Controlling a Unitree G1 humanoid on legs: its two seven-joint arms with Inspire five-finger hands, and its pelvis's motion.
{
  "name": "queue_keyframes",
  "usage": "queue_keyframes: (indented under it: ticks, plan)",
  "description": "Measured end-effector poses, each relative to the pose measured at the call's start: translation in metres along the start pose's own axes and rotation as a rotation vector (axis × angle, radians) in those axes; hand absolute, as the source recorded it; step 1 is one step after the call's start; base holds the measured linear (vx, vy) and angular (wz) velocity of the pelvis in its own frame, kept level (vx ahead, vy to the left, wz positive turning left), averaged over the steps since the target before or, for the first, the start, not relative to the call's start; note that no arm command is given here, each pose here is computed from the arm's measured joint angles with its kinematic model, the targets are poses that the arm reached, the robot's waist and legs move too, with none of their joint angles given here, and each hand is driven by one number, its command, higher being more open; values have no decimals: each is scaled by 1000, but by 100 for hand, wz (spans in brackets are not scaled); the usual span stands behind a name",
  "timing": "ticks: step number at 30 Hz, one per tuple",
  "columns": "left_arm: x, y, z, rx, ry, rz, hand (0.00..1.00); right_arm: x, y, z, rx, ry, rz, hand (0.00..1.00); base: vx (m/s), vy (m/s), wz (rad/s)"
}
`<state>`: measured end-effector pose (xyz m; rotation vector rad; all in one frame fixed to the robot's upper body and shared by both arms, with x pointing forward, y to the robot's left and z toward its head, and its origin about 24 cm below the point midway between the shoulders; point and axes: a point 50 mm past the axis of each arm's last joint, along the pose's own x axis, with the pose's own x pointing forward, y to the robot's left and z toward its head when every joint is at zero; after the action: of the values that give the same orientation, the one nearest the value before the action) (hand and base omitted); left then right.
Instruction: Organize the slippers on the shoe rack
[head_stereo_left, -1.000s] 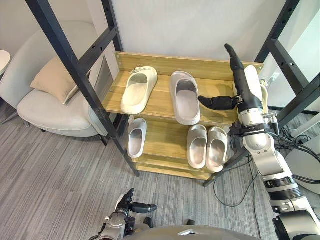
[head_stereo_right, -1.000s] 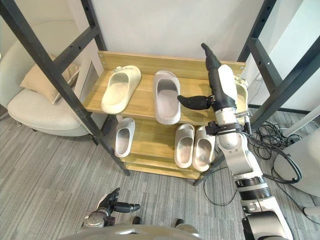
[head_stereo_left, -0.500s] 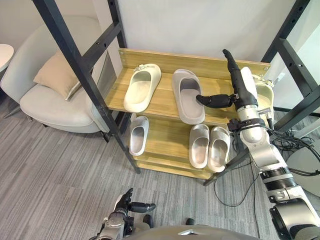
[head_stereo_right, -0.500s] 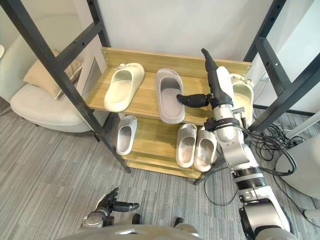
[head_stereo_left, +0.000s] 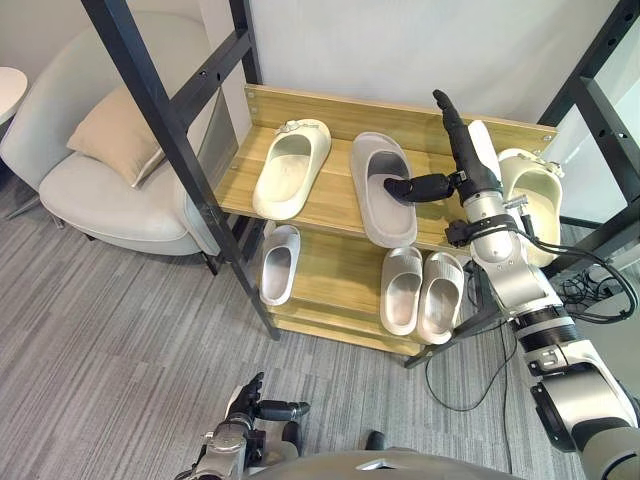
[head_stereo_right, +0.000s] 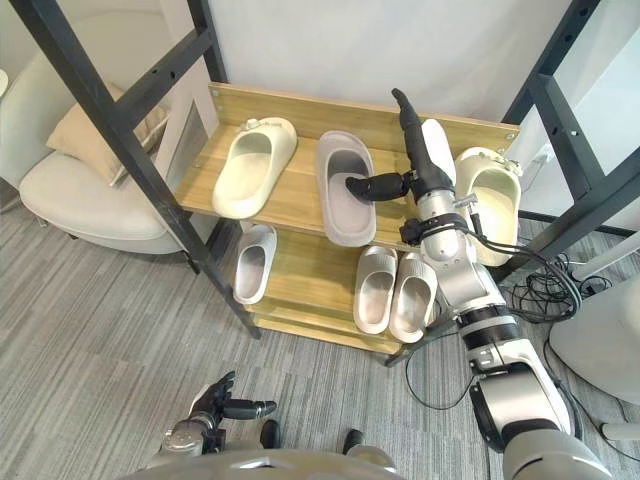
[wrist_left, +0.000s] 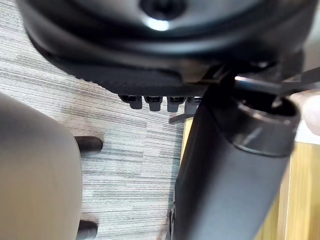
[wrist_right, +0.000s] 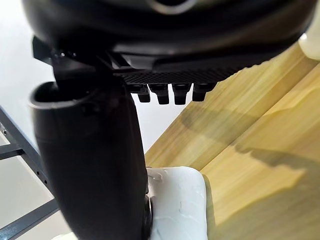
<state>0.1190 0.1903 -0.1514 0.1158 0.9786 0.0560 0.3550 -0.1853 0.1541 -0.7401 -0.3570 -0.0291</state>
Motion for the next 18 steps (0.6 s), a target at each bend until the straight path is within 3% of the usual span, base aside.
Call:
queue_keyframes:
  ticks: [18]
  plan:
    - [1,0,5,-1,-14,0,100,5,1,10,61,-32,30,0,0,0,0]
